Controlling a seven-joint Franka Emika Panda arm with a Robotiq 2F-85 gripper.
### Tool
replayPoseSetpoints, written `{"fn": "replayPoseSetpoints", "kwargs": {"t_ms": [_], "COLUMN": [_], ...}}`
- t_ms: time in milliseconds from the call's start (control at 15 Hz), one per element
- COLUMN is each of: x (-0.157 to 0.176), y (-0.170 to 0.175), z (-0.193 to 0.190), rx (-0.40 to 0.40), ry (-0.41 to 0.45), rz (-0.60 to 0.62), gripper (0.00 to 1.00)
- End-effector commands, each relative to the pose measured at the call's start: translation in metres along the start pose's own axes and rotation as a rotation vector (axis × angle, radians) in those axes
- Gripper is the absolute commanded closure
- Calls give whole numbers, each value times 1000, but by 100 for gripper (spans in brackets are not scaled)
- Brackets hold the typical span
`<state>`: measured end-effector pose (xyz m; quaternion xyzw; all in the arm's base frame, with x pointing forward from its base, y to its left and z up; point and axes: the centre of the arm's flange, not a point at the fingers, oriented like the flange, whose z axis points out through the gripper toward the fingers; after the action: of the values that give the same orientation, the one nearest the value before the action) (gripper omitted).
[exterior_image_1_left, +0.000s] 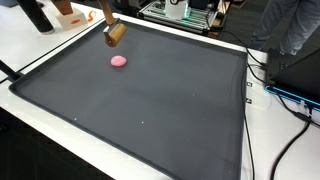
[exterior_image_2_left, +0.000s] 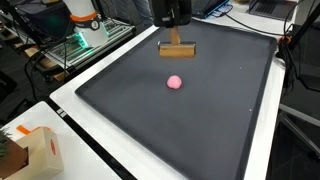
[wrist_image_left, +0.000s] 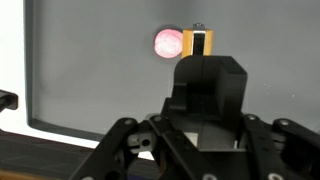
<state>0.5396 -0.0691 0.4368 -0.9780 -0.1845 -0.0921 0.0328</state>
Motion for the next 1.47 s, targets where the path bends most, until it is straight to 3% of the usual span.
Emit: {"fn": "replayPoseSetpoints", "kwargs": {"t_ms": [0, 267, 733, 1133, 1400], "x": [0, 11, 27, 20, 10], "y": [0, -41, -128, -191, -216], "z": [0, 3, 28, 63, 82], "rx": [0, -125, -358, -548, -644], "ry": [0, -83, -129, -113, -84], "rz": [0, -41, -128, -196, -191], "gripper": [76, 76, 76, 76, 76]}}
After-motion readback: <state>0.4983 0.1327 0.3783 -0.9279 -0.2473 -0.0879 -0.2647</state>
